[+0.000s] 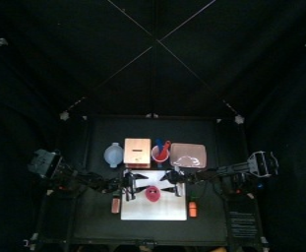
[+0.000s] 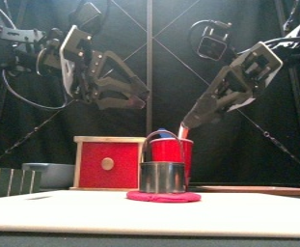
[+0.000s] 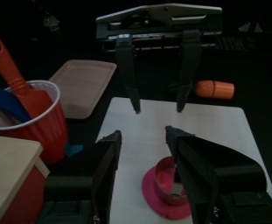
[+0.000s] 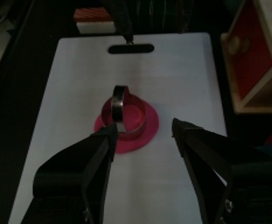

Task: Get the cutter from the drawer then cut the dough then place the extra dough in the bowl
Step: Cut the dough

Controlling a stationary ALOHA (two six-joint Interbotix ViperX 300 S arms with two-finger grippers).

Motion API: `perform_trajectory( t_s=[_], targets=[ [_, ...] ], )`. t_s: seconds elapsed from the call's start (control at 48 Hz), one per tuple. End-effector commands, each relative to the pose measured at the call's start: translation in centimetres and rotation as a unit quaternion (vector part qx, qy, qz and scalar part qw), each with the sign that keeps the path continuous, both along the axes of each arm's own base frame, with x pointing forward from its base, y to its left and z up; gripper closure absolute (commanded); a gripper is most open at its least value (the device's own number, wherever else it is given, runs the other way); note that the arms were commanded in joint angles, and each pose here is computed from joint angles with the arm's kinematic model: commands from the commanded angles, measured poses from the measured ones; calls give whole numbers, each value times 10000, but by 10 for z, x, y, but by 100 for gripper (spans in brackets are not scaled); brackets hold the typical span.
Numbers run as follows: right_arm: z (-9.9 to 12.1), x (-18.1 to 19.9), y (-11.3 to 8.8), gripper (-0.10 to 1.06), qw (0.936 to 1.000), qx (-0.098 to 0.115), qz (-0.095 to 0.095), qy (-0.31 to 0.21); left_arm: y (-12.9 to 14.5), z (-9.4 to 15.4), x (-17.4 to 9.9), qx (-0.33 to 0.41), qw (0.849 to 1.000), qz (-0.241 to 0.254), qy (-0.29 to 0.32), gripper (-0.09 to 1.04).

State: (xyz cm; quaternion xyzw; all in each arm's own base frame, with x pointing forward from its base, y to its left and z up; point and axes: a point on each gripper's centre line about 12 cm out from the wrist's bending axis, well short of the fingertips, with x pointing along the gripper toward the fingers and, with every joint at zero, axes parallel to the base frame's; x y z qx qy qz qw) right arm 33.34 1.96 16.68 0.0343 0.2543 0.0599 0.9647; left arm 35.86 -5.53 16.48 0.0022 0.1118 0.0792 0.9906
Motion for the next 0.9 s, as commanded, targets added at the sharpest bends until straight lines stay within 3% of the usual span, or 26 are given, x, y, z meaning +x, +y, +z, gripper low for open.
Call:
perform_trajectory(
  t_s=[0.021,0.146,0.229,0.354,0.417,0.562,0.729,0.896],
  targets=[
    [9,5,4,10,9997,93,33,-229,-5,9,10,-14,9998,-47,-172,14],
    [6,0,8,10,9983,290,135,-488,-13,10,9,36,9996,-159,-244,14],
    [0,-3,12,11,9956,534,204,-745,-19,6,6,110,9992,-196,-328,14],
    [-12,-3,14,13,9902,951,84,-1021,-31,-8,5,272,9983,-234,-449,14],
    [-21,-1,16,15,9890,1025,26,-1063,-36,-17,5,338,9981,-195,-469,14],
    [-35,9,18,19,9906,818,-155,-1082,-33,-39,6,307,9989,91,-342,14],
    [-36,18,23,20,9914,533,-313,-1155,-31,-46,5,257,9992,156,-259,14],
    [-38,16,31,20,9921,528,-366,-1077,-31,-50,4,289,9994,108,-185,14]
  ],
)
